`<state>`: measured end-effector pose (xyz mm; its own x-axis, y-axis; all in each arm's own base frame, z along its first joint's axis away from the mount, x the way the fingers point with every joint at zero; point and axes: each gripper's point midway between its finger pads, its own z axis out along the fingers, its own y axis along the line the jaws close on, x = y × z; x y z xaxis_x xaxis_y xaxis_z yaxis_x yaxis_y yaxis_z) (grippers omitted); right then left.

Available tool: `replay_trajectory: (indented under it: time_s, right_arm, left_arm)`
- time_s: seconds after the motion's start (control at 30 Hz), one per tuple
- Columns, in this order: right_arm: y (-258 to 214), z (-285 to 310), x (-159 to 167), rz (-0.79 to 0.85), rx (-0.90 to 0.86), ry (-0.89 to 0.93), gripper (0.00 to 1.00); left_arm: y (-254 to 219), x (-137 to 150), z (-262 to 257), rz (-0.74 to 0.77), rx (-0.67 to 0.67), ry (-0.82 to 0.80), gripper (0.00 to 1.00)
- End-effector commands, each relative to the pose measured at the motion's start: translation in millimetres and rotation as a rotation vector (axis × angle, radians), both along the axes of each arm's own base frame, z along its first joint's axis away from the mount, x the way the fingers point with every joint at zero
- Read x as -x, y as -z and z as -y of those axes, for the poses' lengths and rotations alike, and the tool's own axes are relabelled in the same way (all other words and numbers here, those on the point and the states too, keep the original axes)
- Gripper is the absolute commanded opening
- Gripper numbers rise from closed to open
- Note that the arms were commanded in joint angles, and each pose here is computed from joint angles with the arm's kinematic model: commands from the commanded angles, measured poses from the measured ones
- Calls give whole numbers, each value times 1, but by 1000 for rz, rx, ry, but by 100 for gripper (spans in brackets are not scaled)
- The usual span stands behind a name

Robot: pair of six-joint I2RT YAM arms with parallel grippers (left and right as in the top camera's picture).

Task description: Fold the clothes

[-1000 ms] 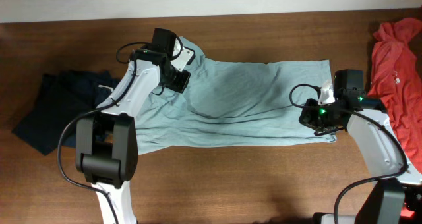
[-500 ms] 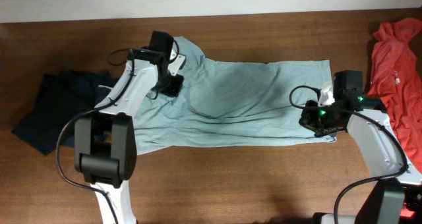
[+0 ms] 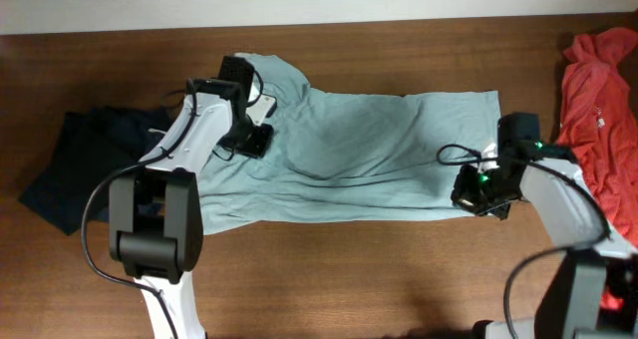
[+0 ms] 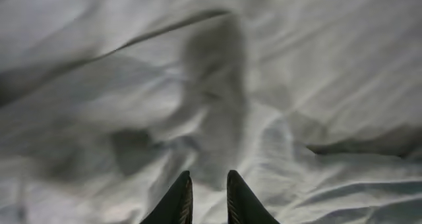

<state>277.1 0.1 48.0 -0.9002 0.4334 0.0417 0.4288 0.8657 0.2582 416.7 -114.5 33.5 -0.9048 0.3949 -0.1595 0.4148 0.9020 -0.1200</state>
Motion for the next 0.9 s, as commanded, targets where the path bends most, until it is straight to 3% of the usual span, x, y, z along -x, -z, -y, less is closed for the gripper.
replay_trajectory:
  time_s: [0.0, 0.23, 0.37, 0.6, 0.87]
  right_arm:
    - [9, 6, 0, -50, 22, 59, 4]
    - [12, 5, -4, -50, 13, 80, 5]
    - [5, -18, -25, 81, -91, -65, 5]
    - [5, -25, -26, 85, -89, -94, 5]
    - [12, -7, -11, 0, 13, -38, 5]
  left_arm:
    - [-6, -2, 20, 53, 69, 169, 18]
    - [-18, -33, 46, 215, 151, 248, 18]
    - [-17, -38, 71, 250, 236, 301, 19]
    - [20, -59, 85, 307, 186, 324, 16]
    - [65, -80, 68, 318, 94, 209, 14]
